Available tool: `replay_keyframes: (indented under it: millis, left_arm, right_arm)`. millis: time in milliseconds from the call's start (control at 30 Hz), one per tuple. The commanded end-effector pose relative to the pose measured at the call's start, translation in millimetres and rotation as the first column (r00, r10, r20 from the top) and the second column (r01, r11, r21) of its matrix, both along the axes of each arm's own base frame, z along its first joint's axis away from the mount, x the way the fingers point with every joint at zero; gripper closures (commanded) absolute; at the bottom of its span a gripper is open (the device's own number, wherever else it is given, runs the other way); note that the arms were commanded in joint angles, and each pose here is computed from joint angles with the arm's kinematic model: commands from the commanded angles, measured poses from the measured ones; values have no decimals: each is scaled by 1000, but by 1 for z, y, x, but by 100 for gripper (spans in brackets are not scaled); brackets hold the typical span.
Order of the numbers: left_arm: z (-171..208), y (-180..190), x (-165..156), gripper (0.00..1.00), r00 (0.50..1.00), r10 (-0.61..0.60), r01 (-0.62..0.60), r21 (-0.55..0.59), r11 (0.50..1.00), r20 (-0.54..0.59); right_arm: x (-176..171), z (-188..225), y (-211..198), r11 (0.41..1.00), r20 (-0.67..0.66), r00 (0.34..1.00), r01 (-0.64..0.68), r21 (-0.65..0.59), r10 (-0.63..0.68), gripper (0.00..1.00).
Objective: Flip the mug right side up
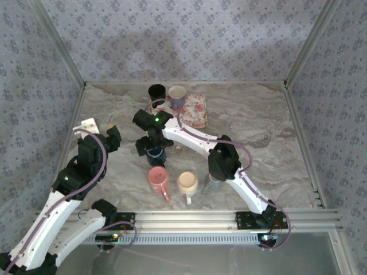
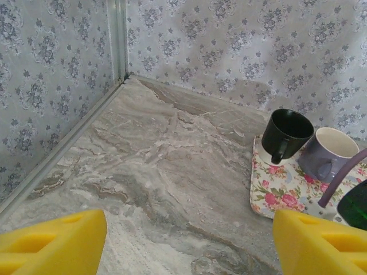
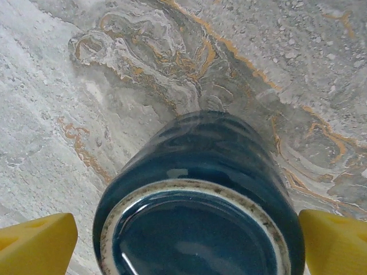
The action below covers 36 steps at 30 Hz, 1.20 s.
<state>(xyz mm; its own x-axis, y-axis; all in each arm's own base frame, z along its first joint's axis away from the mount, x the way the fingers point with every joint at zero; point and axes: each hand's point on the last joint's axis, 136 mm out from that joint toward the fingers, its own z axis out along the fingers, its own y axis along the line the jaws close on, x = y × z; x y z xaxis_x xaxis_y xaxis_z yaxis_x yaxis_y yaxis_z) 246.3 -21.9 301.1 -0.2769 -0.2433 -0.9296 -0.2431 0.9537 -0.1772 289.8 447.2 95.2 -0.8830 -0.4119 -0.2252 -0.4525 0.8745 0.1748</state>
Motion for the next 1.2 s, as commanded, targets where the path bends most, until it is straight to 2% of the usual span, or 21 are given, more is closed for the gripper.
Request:
replay_keyframes:
  millis: [0,533,667,833,900,1067,1167]
  left_arm:
    - [4,-2,1,24,1000,-17,17,3,1000,22]
    - [3,-1,0,23,1000,-8,8,5,1000,22]
    - [3,-1,0,23,1000,-8,8,5,1000,22]
    - [2,-1,1,23,1000,-11,10,6,1000,18]
    - [1,-2,1,23,1000,-13,12,5,1000,17]
    - [0,-7,3,23,999,-36,36,-4,999,12]
    - [-2,-16,7,24,997,-80,80,-12,997,-2]
  right_arm:
    - [-6,-7,3,1000,-12,1000,-2,-29,2,0]
    - [-3,-39,-18,976,40,998,-32,-214,42,0]
    - [4,-30,-18,976,78,996,-26,-214,44,11]
    - [6,-12,-13,985,104,994,-28,-171,47,32]
    - [7,-7,-13,985,112,993,-26,-169,45,37]
    - [13,16,-21,988,153,988,-1,-155,25,41]
    - [24,44,-31,993,207,977,62,-101,-40,43]
